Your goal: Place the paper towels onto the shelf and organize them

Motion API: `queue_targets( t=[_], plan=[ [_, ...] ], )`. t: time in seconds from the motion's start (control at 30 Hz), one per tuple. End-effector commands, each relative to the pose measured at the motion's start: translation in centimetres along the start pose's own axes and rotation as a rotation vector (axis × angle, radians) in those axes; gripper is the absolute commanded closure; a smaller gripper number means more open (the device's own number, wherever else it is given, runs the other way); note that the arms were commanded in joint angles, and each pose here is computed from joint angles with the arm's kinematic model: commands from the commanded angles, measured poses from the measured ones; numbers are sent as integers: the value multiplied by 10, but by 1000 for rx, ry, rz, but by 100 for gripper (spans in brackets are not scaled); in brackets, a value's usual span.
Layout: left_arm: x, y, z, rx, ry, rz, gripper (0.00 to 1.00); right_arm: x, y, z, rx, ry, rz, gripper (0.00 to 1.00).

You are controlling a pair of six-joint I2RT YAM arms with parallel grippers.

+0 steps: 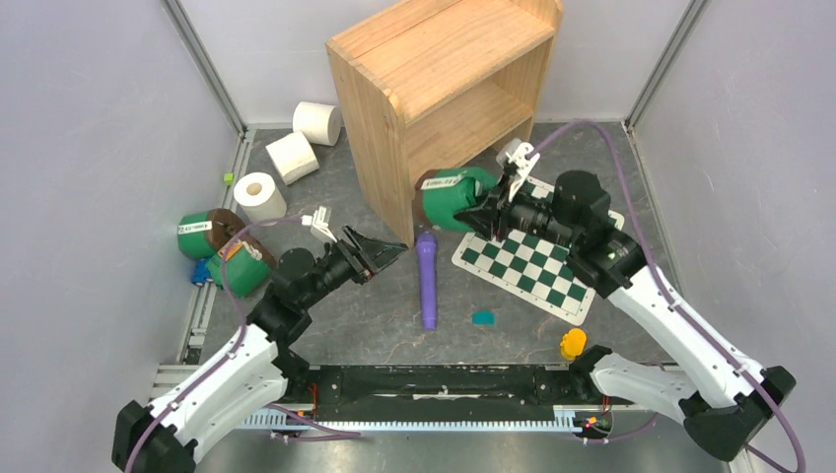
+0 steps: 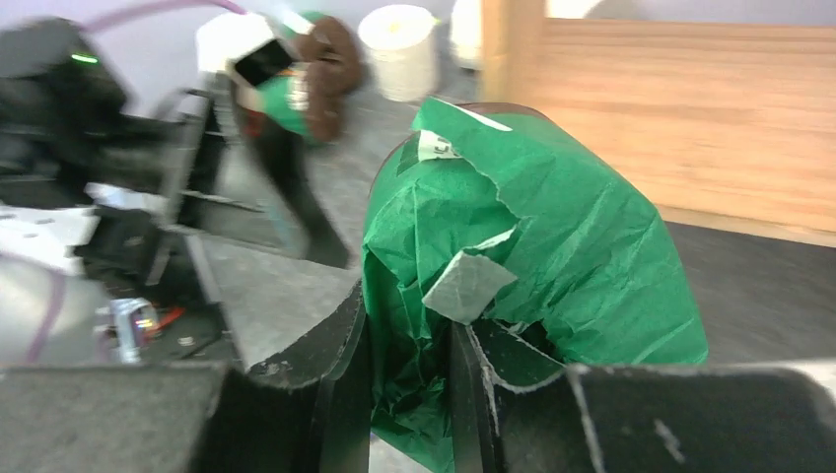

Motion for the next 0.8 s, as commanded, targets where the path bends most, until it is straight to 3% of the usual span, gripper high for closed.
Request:
queue_targets(
  t=[0.0,0.33,0.5,0.77],
  plan=[
    [3,14,11,-11,-279,225,15,-41,16,5,230,183,-231,100],
    [-10,52,43,-47,-668,513,9,-90,-15,26,376,303,-356,100],
    [-5,65,51,-76,-747,575,9,-108,-39,37,378,314,-375,100],
    [17,81,48,-79,-754,626,9,-122,-69,49,347,290,-386,97]
  ],
)
Point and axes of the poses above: each gripper's point midway between its finger pads, its own y axis back along the fingers, its own x axis along the line the jaws close on, z = x × y, the point moved 5 cm from there along y, back along the fingers, and after that the axes turned 14 degrees about y, right-handed, at the moved point
